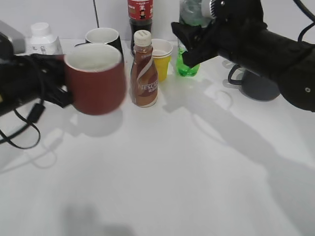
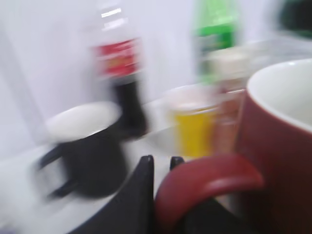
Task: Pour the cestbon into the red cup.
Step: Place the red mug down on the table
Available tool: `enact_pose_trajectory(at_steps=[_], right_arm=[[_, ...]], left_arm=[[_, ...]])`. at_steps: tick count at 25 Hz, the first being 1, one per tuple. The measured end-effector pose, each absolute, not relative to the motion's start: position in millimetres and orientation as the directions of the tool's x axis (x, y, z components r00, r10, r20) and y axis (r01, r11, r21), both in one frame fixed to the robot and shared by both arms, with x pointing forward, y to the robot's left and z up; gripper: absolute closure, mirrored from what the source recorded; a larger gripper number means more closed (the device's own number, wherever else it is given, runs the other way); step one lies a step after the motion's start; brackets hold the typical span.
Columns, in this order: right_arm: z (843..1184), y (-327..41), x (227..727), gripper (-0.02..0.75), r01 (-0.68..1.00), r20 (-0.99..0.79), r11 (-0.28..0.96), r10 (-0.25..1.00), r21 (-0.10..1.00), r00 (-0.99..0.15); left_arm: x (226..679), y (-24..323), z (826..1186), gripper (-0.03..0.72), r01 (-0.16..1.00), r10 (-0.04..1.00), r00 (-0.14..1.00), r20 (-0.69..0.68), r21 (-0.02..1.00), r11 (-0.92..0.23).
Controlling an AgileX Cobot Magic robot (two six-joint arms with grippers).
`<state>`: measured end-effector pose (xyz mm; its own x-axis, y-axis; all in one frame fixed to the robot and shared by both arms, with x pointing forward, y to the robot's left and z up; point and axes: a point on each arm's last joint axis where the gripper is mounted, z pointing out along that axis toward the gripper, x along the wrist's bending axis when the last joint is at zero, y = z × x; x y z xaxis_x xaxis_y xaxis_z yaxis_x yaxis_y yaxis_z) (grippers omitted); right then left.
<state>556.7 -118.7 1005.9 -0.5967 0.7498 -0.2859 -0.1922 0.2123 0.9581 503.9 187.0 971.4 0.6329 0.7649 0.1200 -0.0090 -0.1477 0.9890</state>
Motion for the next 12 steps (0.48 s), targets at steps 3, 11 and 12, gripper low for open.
enact_pose_trajectory(at_steps=[3,11,12], right_arm=[[1001.8,-123.8,560.6,0.270,-0.108,-0.229,0.204,0.796,0.973,-0.561],[985.0,-133.8,568.9,0.270,0.082,-0.091,0.145,0.883,0.986,-0.460],[982.2,-134.0,569.7,0.270,0.094,-0.084,0.142,0.887,0.985,-0.455]], left_arm=[[512.2,205.8,970.1,0.627,0.034,0.834,0.544,0.089,0.991,-0.128],[535.2,222.5,946.8,0.627,0.093,0.907,0.406,0.115,0.982,-0.166],[540.7,223.7,942.1,0.627,0.108,0.918,0.383,0.108,0.981,-0.160]])
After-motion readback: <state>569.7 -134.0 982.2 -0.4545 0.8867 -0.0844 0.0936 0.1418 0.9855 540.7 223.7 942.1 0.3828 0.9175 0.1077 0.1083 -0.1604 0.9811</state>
